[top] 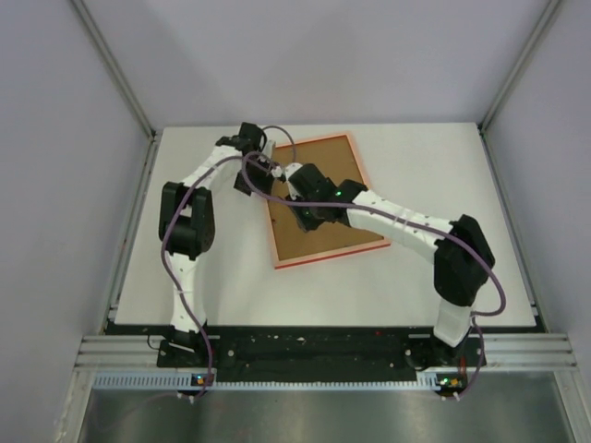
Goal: Take the photo out of the frame
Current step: Release the photo frame item from the photo frame.
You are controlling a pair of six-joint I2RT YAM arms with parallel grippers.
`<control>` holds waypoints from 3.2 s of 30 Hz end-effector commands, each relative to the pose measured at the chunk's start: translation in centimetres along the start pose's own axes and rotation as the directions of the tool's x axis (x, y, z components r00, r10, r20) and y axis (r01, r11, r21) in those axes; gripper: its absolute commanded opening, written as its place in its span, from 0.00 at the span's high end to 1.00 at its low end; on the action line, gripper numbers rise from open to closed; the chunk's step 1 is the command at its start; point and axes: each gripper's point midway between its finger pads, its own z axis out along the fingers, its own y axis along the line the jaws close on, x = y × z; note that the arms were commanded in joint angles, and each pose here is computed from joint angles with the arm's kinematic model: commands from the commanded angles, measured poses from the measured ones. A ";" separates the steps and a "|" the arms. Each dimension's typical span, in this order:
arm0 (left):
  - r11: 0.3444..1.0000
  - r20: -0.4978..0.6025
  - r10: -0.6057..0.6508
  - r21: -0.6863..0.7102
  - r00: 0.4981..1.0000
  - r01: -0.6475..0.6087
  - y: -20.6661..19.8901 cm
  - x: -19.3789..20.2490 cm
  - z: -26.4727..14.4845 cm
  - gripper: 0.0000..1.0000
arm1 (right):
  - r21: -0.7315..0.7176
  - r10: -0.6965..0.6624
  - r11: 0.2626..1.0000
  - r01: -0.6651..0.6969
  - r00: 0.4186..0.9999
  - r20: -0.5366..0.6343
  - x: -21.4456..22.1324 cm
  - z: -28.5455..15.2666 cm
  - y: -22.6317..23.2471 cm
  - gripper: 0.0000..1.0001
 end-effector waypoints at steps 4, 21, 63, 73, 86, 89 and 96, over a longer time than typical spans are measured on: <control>0.999 0.129 0.039 -0.028 0.991 -0.036 0.4 -4.6 -3.7 0.23 | 0.131 -0.046 0.991 0.032 0.994 0.103 -3.7 -5.5 -10.4 1.00; 0.995 0.135 0.069 -0.082 0.988 -0.058 1.3 -4.5 -2.8 0.17 | 0.392 -0.203 0.863 0.319 0.929 -0.310 -0.6 1.4 -29.6 1.00; 0.996 0.069 0.017 -0.088 0.997 -0.011 0.8 -0.8 -0.5 0.17 | 0.393 -0.133 0.871 0.294 0.912 -0.387 -1.1 5.7 -29.8 1.00; 0.994 0.055 -0.051 -0.091 0.997 0.056 0.8 0.2 0.1 0.17 | 0.376 0.001 0.912 0.163 0.917 -0.399 1.0 5.6 -28.1 1.00; 0.991 0.013 -0.082 -0.108 0.997 0.083 1.0 1.8 1.7 0.22 | 0.353 0.119 0.935 -0.017 0.956 -0.267 -1.3 3.6 -27.3 1.00; 0.991 0.007 -0.081 -0.110 0.997 0.082 1.0 1.9 1.9 0.22 | 0.336 0.102 0.942 -0.017 0.967 -0.236 -2.4 3.1 -27.3 1.00; 0.991 -0.001 -0.068 -0.117 0.998 0.067 1.2 2.0 2.3 0.26 | 0.332 0.003 0.940 0.071 0.976 -0.217 -4.2 1.4 -28.4 1.00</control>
